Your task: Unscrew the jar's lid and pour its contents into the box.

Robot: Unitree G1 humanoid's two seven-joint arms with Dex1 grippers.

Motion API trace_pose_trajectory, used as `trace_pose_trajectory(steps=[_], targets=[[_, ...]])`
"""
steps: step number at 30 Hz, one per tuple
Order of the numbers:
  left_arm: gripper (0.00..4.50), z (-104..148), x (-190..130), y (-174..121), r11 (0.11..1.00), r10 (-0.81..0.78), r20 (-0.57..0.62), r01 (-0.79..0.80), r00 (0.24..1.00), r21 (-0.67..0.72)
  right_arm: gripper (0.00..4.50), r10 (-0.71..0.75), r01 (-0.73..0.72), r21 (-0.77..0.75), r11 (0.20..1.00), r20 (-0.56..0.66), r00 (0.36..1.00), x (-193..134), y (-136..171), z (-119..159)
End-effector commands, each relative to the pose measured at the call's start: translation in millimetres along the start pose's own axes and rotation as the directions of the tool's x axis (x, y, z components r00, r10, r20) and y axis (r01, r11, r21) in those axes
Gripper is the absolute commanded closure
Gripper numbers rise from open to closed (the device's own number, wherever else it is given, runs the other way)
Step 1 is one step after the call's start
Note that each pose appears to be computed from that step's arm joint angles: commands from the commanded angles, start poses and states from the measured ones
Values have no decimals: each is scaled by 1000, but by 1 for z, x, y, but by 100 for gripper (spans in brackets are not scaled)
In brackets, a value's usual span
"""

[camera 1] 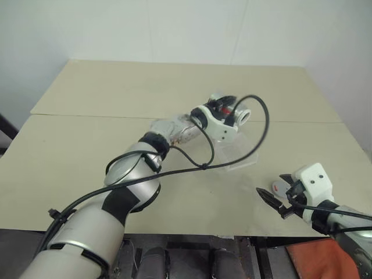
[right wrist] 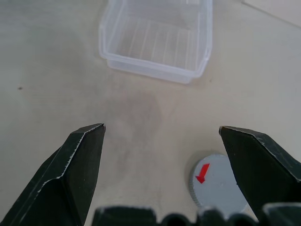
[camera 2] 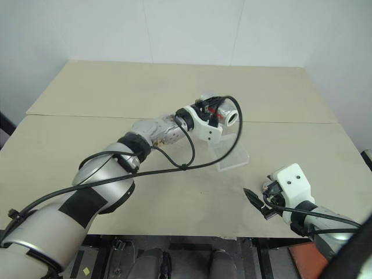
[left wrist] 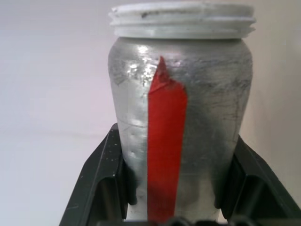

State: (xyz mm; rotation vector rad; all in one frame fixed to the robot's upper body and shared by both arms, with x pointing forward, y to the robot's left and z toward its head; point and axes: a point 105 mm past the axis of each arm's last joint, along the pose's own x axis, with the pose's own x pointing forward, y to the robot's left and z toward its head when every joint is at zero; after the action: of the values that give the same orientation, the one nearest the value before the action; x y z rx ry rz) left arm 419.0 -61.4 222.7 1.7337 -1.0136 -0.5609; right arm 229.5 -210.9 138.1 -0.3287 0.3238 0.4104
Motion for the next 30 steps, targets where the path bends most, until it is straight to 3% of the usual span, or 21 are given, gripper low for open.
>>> trace_pose_trajectory(steps=[1,6,12,20,24,26,28,30], targets=[[250,15,4,7,953,46,134,-84,990,290,1,-39,41,-51,998,32,999,-10,-5,12],[250,23,2,-9,880,-54,201,-48,978,472,1,-36,40,-53,998,79,996,-13,-3,27],[250,29,0,-18,814,-115,251,-54,961,578,1,-19,23,-49,999,90,996,-15,1,30],[250,19,3,-6,815,-79,216,-61,973,576,1,-39,41,-26,999,88,995,-6,0,27],[250,4,1,0,947,-17,88,-12,996,320,1,-33,35,-24,999,89,995,-2,5,25],[250,-11,-2,3,998,11,-28,-9,1000,68,1,-39,42,-26,999,84,996,-3,5,24],[250,-25,-8,3,979,22,-130,-48,991,-201,1,-44,46,-22,999,89,995,-4,3,24],[250,-36,-14,0,822,5,-213,-126,977,-556,1,-45,48,-31,998,88,995,-3,0,26]])
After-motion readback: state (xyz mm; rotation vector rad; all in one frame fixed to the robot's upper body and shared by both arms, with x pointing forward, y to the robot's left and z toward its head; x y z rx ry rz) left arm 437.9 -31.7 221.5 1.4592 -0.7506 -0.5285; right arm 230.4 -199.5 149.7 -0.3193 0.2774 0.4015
